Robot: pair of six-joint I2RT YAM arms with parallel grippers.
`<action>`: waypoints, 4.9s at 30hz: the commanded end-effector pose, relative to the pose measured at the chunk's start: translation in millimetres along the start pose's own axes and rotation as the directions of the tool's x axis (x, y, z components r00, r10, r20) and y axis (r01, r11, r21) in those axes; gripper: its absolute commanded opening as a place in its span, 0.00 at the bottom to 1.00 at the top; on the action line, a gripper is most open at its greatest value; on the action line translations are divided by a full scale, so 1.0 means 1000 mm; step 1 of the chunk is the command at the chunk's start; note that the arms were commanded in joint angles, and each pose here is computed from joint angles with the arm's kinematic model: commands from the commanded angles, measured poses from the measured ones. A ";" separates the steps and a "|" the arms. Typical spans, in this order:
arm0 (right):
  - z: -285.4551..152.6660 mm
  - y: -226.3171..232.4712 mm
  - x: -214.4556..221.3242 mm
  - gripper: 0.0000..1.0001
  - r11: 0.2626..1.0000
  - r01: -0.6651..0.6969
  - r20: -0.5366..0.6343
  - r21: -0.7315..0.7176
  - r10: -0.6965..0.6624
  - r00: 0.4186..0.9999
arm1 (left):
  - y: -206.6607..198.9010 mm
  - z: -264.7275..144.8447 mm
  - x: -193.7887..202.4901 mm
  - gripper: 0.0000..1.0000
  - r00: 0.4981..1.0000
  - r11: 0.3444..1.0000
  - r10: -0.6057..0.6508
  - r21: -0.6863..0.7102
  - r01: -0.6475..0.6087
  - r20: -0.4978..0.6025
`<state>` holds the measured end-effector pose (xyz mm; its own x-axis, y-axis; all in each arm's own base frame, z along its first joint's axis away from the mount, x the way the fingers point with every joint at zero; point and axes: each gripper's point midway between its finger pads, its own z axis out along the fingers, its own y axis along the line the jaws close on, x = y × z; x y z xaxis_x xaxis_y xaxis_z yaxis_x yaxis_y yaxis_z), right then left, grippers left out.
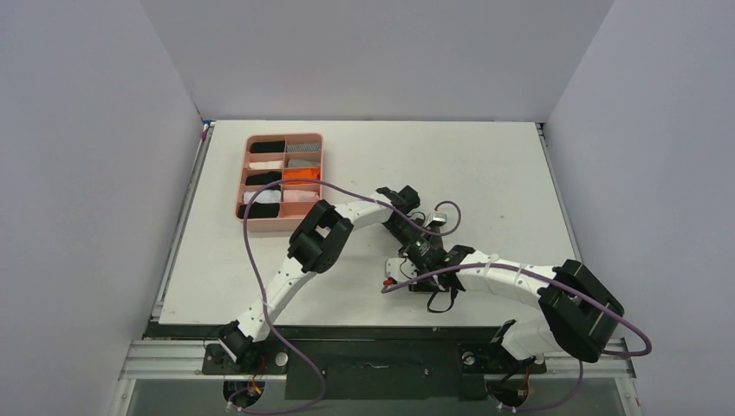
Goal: Roll the underwear
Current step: Roll the underwear to the center of the board.
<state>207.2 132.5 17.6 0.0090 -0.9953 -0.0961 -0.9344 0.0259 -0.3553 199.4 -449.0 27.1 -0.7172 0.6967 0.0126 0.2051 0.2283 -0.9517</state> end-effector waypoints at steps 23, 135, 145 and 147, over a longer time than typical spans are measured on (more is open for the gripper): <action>-0.003 0.028 0.010 0.00 0.970 -0.076 -0.002 -0.229 0.078 0.997 | 0.033 -0.053 -0.014 0.61 0.994 0.989 -0.028 -0.139 0.043 0.104; 0.016 -0.013 -0.030 0.00 0.334 -0.224 -0.123 -0.916 0.299 0.946 | -0.023 -0.047 -0.011 0.86 0.339 -0.027 0.875 -0.732 -0.681 -0.347; 0.018 -0.013 -0.030 0.00 0.330 -0.230 -0.130 -0.916 0.299 0.945 | -0.015 -0.035 -0.017 0.81 0.326 -0.021 0.889 -0.739 -0.674 -0.323; 0.018 -0.013 -0.030 0.00 0.328 -0.232 -0.132 -0.916 0.299 0.945 | -0.011 -0.032 -0.016 0.79 0.332 -0.009 0.890 -0.739 -0.673 -0.313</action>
<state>213.9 154.5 31.1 -0.3651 -0.9310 -0.0019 -0.5693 0.2216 0.7917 210.9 -413.5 31.2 0.1120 0.7358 -0.6679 0.9880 -0.0107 0.1539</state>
